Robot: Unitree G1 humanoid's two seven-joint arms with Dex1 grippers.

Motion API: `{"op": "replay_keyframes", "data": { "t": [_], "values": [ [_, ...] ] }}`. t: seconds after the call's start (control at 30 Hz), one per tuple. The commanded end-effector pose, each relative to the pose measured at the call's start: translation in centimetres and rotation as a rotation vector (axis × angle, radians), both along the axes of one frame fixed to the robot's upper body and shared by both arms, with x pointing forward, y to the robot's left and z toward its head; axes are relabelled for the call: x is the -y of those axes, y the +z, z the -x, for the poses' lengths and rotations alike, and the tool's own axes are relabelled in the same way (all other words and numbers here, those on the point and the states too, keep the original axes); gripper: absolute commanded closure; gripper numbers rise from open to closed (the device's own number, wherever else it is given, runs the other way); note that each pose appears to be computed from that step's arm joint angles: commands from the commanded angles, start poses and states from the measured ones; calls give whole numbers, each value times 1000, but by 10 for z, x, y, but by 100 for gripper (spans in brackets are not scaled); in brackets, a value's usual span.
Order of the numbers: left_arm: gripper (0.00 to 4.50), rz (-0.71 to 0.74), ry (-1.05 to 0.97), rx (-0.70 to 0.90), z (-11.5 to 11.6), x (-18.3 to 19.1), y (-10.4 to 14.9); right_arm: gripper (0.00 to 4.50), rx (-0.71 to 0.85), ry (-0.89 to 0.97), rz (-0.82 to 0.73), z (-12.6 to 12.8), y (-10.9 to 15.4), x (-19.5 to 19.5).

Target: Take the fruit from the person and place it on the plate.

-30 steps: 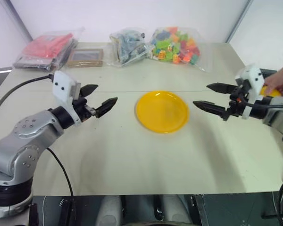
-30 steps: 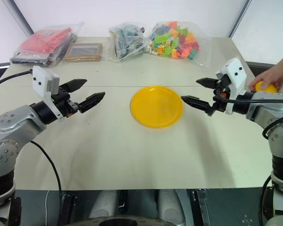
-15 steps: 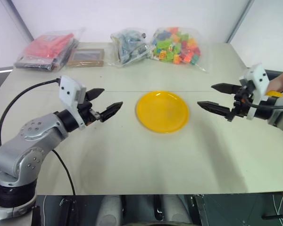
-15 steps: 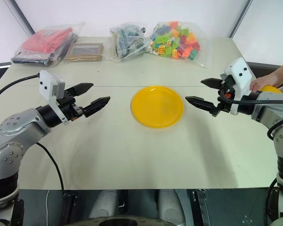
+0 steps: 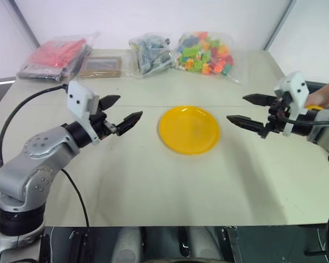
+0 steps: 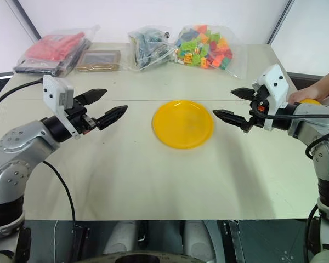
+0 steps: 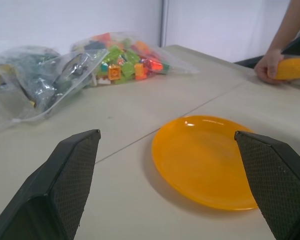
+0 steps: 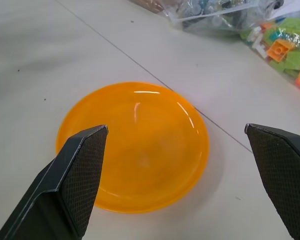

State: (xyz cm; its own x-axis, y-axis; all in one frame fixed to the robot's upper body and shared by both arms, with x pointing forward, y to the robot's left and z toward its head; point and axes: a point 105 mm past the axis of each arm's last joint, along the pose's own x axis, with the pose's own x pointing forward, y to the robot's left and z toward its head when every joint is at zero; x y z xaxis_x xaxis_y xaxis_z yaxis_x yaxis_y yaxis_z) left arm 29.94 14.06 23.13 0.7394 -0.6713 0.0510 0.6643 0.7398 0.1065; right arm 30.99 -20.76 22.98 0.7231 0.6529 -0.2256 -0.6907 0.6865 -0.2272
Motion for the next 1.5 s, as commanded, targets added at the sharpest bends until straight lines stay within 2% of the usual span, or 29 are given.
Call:
{"op": "replay_keyframes", "data": {
  "t": [0.03, 0.73, 0.83, 0.93, 1.07, 1.17, 1.3, 1.5],
  "values": [
    [0, -7, -20, 43, 1, 3, 8, 1, 48, -4, 6, 7, 12, 1],
    [0, -8, -26, 43, -1, 3, 8, 1, 47, -18, -3, 9, 13, 0],
    [0, 56, 16, 69, -5, -1, 15, 1, 58, -8, -20, 7, 16, -5],
    [0, 229, 41, 62, -13, -2, 28, 1, 71, 11, -17, 6, 19, -10],
    [0, 367, 12, 26, -20, 3, 36, 1, 123, 51, -82, 5, 39, -25],
    [0, 401, -27, 5, -24, 9, 38, 1, 152, 80, -107, 7, 51, -35],
    [0, 403, -81, 6, -31, 21, 43, 1, 145, 85, -101, 7, 50, -37],
    [0, 442, -192, 43, -43, 39, 65, 1, 142, 86, -99, 8, 47, -39]
  ]
}}
